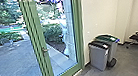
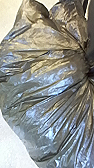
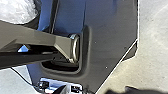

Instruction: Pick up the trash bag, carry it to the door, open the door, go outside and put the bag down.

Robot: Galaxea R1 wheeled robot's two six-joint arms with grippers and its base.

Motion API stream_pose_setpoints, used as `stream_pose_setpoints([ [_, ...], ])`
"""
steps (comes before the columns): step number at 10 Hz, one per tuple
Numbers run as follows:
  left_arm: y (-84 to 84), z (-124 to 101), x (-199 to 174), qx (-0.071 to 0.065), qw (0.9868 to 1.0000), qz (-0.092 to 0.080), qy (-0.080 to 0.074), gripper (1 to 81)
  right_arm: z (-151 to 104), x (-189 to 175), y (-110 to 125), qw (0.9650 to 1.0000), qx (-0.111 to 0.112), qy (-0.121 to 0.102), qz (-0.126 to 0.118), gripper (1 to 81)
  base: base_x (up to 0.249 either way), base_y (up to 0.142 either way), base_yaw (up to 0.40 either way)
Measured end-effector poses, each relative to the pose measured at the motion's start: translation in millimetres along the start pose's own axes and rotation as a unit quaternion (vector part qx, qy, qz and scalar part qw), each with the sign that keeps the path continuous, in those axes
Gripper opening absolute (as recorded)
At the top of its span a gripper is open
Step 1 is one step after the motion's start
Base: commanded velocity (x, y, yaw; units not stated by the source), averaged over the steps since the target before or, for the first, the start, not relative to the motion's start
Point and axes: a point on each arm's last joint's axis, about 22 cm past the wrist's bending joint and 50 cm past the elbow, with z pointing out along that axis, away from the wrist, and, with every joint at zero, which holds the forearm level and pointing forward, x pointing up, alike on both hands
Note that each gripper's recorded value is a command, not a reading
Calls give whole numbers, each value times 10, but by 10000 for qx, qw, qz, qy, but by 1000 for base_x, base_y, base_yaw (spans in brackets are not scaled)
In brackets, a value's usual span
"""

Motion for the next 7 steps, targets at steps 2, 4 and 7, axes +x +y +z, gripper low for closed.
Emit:
stream_pose_setpoints([
  [2, -2, 0, -1, 2, 10000, 2, -2, 10, 0, -9, -1, 10000, 1, -5, 1, 811, 149, 0, 0],
  [4, 0, 0, -3, 0, 10000, 2, -6, 10, 1, -9, -5, 10000, 3, -5, 2, 811, 149, 0, 0],
  [7, 0, 0, -4, 0, 10000, 3, -14, 10, 2, -28, -7, 10000, 4, -16, 6, 811, 149, 0, 0],
])
